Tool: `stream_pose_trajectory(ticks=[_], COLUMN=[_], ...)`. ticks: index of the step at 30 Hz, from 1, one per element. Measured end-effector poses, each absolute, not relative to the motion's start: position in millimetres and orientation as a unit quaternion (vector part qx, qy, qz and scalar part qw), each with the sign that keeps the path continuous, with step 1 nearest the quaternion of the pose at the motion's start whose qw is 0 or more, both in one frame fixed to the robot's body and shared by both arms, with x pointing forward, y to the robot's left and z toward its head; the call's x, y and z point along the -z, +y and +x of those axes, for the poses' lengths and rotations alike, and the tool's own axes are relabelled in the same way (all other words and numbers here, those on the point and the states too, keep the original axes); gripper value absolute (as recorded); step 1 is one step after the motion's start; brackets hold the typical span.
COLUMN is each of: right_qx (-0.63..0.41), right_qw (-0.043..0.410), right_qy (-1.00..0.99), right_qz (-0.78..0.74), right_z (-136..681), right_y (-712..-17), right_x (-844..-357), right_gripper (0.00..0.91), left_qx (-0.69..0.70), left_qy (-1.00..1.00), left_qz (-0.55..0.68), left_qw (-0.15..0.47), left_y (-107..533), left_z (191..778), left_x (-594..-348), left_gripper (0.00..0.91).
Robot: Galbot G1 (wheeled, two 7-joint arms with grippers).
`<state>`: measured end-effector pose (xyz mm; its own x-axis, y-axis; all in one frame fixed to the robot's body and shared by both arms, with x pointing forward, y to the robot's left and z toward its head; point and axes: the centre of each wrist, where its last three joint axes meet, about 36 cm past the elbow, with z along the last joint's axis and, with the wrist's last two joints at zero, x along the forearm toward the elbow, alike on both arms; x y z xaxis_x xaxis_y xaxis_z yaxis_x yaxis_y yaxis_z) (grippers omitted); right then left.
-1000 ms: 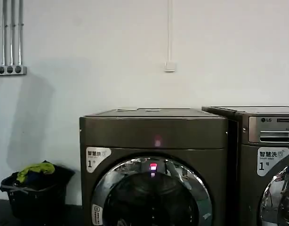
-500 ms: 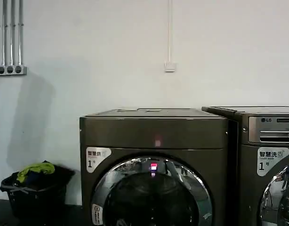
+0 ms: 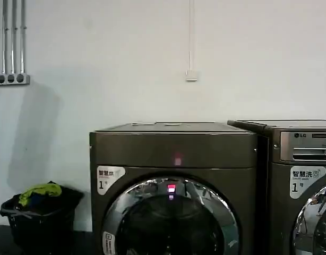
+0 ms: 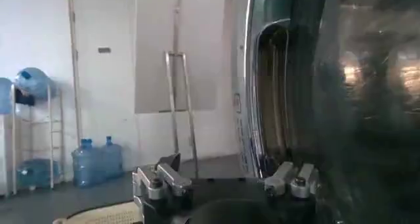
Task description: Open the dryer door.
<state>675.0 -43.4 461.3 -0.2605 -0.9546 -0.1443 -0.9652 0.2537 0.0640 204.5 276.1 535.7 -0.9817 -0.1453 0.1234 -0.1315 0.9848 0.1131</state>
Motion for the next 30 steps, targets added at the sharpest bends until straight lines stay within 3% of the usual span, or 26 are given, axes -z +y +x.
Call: stream_pose_trajectory(ticks=[9, 16, 30], right_qx=[-0.057, -0.052, -0.05], right_qw=[0.033, 0.031, 0.019], right_qy=[0.76, 0.746, 0.733], right_qz=[-0.647, -0.663, -0.679], right_z=[669.5, 665.6, 642.9], right_y=[-51.5, -56.7, -70.7], right_x=[-461.7, -461.6, -451.3], right_gripper=[0.907, 0.907, 0.907], left_qx=[0.018, 0.02, 0.067], left_qy=[-0.997, -0.999, -0.997], left_qz=[0.059, 0.028, -0.041], left_qw=[0.05, 0.003, -0.027], left_y=[280.5, 293.5, 379.1], left_z=[208.0, 212.2, 260.2], left_x=[-539.8, -548.3, -511.5], left_gripper=[0.907, 0.907, 0.907])
